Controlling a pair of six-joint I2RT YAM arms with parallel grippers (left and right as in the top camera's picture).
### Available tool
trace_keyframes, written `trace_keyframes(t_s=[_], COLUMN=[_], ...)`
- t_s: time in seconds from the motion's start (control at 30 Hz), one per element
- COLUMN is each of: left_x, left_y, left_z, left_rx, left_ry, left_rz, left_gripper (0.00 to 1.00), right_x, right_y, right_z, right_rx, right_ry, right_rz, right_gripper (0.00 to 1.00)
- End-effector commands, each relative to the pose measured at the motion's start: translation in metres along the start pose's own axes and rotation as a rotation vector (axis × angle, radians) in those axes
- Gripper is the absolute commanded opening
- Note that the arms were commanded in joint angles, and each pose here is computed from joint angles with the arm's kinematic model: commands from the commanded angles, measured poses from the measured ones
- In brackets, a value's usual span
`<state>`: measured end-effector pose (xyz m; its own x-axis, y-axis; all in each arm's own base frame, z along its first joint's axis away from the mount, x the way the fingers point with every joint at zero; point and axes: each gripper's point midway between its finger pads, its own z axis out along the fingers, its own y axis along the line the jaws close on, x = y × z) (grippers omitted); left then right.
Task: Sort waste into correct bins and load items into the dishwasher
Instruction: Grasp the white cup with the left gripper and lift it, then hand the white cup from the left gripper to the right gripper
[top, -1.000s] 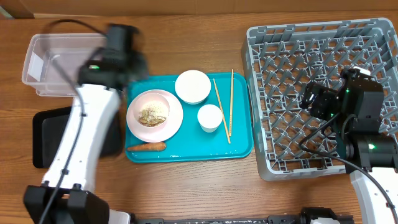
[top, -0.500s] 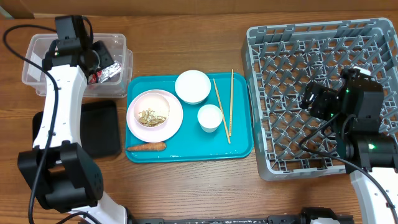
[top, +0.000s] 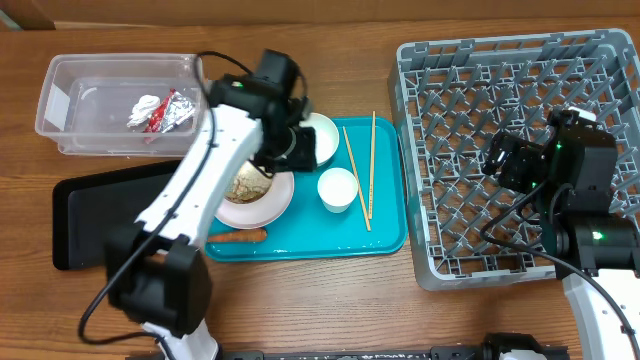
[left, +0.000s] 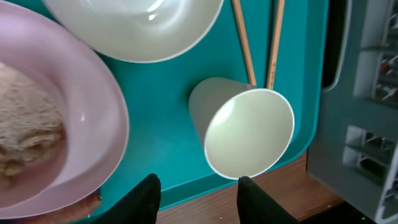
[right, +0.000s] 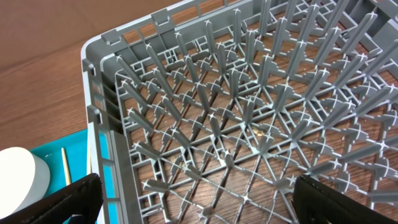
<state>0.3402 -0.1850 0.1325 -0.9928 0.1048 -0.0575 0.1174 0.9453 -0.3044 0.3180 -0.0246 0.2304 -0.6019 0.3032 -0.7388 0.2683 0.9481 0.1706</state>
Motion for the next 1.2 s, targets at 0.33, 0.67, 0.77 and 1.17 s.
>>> trace_keyframes(t_s=[0.33,0.67,0.77,1.17], left_x=[0.021,-0.038,-0.061,-0.043], left_y=[-0.003,-0.049,-0.070,-0.141], left_z=[0.081,-0.022,-0.072,-0.101], left_rx=[-0.085,0.551,0.911,1.182], left_ry=[0.208,0.018,-0.081,-0.024], left_rz=[0.059,0.101,0.140,0.313], left_gripper=[0.04,0.04,0.04,0.04], right_x=[-0.010,-0.032,-0.028,0.009], right_y=[0.002,-0.018,0.051,0.171], right_z=[-0.007,0.001,0.012,-0.026], right_rx=[-0.002,0.059,-0.405,-1.487], right_ry=[-0.026,-0.099,-0.013,0.200], right_rz=[-0.001,0.040,0.004,-0.166], right_gripper=[1.00,1.00,1.00,1.00])
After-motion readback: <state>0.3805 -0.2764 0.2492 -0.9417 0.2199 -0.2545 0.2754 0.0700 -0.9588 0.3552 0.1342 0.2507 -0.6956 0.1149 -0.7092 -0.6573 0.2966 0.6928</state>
